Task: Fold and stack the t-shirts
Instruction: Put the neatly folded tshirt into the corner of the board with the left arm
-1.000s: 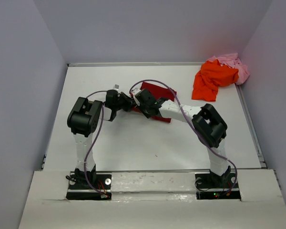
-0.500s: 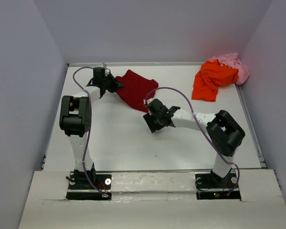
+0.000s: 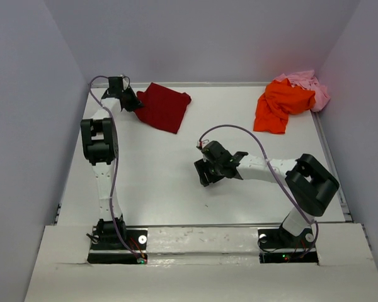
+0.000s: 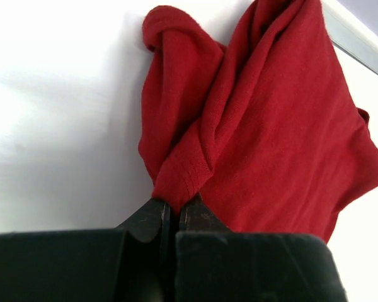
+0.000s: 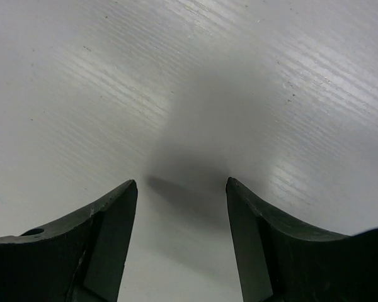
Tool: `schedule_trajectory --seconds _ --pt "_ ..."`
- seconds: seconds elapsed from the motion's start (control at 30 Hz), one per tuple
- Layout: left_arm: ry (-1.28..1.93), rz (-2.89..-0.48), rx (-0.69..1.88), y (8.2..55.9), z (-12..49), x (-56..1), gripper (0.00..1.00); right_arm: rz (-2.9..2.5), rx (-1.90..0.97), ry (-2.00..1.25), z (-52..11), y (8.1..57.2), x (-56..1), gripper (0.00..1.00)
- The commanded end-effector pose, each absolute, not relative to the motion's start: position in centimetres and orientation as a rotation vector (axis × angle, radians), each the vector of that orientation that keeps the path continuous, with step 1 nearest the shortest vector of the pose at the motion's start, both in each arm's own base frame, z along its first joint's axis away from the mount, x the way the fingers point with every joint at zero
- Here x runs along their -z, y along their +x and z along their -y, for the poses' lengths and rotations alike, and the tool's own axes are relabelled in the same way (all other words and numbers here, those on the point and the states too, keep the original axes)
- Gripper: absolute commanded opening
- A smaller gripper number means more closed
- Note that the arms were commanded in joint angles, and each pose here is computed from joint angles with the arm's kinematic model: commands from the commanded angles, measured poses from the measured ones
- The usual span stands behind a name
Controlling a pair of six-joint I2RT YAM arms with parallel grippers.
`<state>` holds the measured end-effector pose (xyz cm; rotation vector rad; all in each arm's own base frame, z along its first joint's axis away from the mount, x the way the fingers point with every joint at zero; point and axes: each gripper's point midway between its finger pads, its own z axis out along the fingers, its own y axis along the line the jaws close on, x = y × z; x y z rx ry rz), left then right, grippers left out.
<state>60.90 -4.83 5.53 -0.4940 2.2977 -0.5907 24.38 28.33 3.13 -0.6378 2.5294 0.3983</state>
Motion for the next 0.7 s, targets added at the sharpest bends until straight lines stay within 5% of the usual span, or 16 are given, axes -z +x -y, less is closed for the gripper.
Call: schedule_trajectory --seconds 0.0,0.67 --pt "-0.467 -2.244 0.527 62.5 1.2 -8.5 0.00 -2.448 -0.505 -0.625 -30.1 24.4 -5.0 0.64" --pt "-0.630 -2.182 0.346 63.2 -10.3 -7.2 0.00 -2.472 -0.600 -0.618 -30.0 22.5 -4.3 0.62"
